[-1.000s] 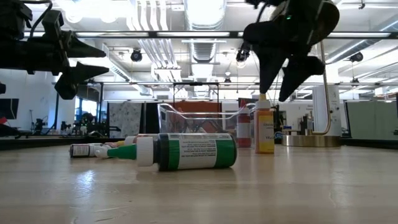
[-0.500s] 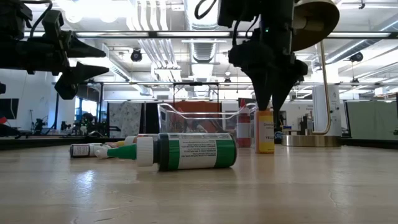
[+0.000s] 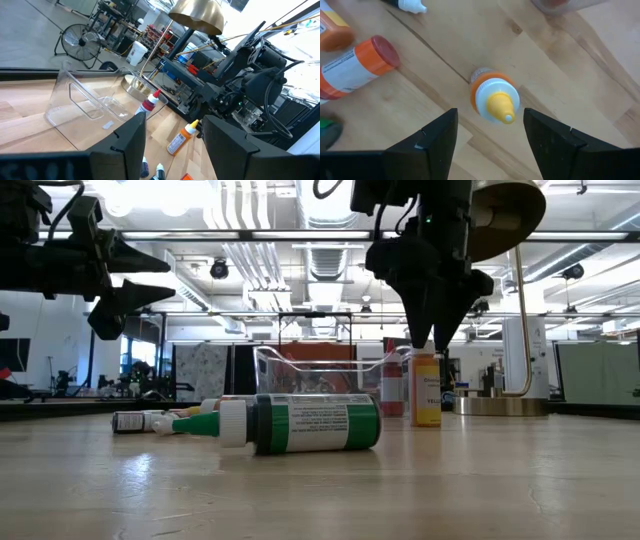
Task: Pick & Place food coloring
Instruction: Put the center big yellow food coloring bottle into the transparent bin
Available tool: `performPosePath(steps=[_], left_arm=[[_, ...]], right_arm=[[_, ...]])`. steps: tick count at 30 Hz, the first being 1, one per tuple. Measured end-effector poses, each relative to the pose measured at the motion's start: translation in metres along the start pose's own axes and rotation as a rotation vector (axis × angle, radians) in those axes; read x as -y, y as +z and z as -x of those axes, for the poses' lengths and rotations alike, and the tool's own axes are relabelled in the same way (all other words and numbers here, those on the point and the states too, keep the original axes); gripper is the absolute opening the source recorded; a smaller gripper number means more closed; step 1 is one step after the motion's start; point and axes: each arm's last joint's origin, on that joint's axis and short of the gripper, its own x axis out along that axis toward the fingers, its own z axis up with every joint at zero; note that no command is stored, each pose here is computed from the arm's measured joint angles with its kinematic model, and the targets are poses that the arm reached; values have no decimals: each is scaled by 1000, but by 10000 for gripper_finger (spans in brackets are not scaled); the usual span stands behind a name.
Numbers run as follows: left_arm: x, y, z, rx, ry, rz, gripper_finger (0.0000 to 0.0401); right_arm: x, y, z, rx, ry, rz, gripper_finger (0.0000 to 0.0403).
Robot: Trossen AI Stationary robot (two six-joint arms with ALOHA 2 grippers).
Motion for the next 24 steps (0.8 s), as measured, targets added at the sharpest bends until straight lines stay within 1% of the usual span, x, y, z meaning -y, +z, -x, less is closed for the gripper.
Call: performPosePath(steps=[5,10,17,24], left_arm=[[0,0,0,1,0,0,167],[0,0,0,0,1,0,167],[0,0,0,0,0,0,167],[0,0,0,0,0,0,167]], right_arm=[[-1,1,0,12,11,0,207],[-2,2,0,22,22,2,180],[-1,3,0,40,7,18,135],[2,7,-1,46,-1,32,109]])
